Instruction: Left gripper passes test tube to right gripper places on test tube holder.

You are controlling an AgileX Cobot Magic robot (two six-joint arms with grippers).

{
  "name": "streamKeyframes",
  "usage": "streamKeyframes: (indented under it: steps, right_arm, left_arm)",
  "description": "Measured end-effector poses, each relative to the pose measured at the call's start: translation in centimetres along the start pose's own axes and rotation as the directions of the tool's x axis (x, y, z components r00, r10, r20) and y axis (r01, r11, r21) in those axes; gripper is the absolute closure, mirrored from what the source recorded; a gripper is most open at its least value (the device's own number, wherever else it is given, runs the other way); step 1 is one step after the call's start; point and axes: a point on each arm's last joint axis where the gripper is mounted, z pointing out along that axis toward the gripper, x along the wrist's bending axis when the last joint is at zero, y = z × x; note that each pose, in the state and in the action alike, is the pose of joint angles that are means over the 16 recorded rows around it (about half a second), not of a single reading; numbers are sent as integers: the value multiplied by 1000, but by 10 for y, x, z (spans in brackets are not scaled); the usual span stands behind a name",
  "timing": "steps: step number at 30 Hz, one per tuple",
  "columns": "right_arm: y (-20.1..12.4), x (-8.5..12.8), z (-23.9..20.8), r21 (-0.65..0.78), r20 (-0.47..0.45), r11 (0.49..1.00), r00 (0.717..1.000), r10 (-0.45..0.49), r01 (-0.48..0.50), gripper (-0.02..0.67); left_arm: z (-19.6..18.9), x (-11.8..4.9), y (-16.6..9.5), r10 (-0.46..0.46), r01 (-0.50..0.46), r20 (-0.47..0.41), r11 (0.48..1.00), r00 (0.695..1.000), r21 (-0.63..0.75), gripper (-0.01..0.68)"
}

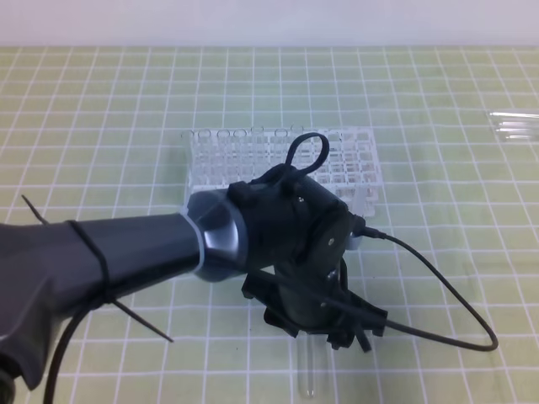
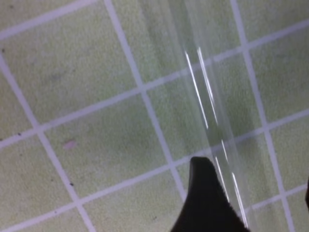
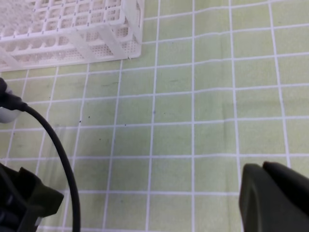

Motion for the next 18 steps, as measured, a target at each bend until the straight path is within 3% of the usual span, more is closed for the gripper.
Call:
streamKeyframes:
  steps: [18]
  right_arm:
    - [0, 0, 0, 2, -2, 1000, 1000, 1, -1, 665]
  left_arm:
    - [9, 1, -4, -6, 8, -23, 998, 1000, 61, 279]
